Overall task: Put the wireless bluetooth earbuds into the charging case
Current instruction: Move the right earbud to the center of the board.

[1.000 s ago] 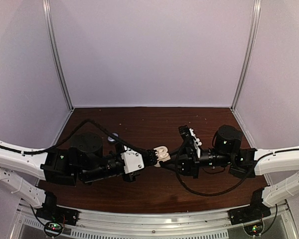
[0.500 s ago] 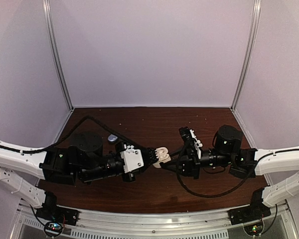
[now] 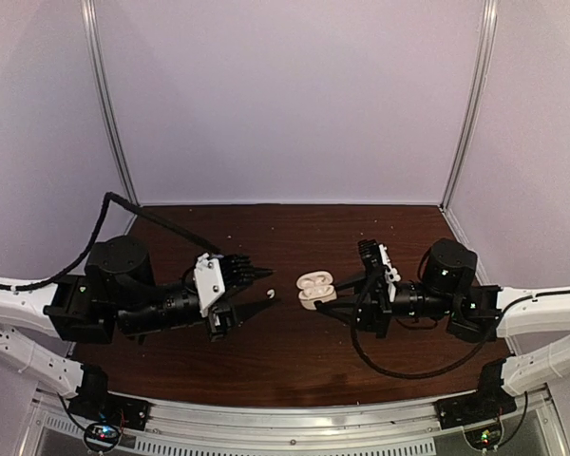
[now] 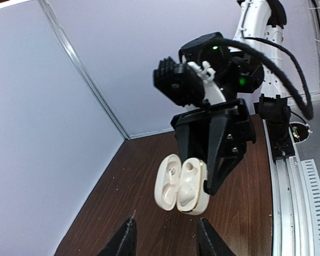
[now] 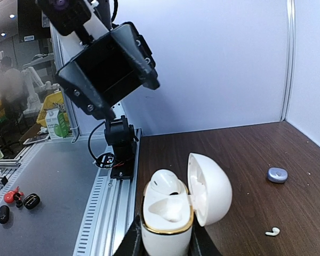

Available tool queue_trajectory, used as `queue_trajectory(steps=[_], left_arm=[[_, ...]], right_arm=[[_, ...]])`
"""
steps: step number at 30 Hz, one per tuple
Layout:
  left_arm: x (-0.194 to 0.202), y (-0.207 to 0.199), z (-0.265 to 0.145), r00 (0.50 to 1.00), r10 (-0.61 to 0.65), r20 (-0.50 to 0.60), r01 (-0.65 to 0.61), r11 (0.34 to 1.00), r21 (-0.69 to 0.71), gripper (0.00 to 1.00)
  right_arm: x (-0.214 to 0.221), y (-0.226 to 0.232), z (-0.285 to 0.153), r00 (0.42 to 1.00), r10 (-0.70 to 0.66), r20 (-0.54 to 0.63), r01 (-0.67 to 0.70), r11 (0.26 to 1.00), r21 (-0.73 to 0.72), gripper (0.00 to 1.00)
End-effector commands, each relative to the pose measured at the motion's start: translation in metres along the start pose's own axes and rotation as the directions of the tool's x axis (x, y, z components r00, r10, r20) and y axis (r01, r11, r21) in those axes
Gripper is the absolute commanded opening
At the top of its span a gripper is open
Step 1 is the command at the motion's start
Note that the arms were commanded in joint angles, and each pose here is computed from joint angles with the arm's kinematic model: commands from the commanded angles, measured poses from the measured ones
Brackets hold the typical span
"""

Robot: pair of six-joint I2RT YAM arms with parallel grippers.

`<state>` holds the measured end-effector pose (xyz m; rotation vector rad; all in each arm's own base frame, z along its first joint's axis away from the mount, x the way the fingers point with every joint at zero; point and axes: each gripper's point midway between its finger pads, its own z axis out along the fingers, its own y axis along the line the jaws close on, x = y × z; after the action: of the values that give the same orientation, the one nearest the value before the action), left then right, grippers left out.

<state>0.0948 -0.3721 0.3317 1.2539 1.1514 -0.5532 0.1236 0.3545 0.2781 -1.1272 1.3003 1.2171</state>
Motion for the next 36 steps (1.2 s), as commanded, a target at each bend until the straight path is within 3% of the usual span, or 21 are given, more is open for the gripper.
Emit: queue_trajectory(steps=[1, 5, 11, 16, 21, 31, 36], left_arm=[[0.019, 0.040, 0.003, 0.979, -0.202, -0.021, 0.199, 0.975, -0.095, 0.41], [0.072, 0.080, 0.013, 0.909, -0.391, -0.142, 0.355, 0.907, -0.226, 0.42], [0.162, 0.103, 0.043, 0.727, -0.557, -0.401, 0.466, 0.829, -0.308, 0.40], [0.216, 0.098, 0.069, 0.599, -0.560, -0.572, 0.507, 0.819, -0.269, 0.40], [0.266, 0.087, 0.080, 0.466, -0.560, -0.685, 0.632, 0.753, -0.185, 0.37], [0.341, 0.084, 0.092, 0.256, -0.505, -0.824, 0.674, 0.705, -0.223, 0.36], [0.358, 0.076, 0.099, 0.213, -0.493, -0.843, 0.690, 0.687, -0.228, 0.38]], right_arm=[[-0.006, -0.010, -0.009, 0.998, -0.054, 0.012, 0.053, 0.996, 0.078, 0.00], [-0.001, -0.019, -0.015, 1.000, -0.016, 0.008, 0.015, 0.990, 0.140, 0.00], [0.013, -0.024, -0.021, 0.999, 0.044, -0.001, -0.043, 0.987, 0.155, 0.00], [0.019, -0.022, -0.028, 0.999, 0.048, -0.007, -0.047, 0.987, 0.154, 0.00], [0.020, -0.019, -0.033, 0.999, 0.053, -0.009, -0.051, 0.989, 0.142, 0.00], [0.022, -0.019, -0.037, 0.998, 0.062, -0.010, -0.060, 0.988, 0.145, 0.00], [0.023, -0.020, -0.039, 0.998, 0.065, -0.011, -0.063, 0.986, 0.154, 0.00]])
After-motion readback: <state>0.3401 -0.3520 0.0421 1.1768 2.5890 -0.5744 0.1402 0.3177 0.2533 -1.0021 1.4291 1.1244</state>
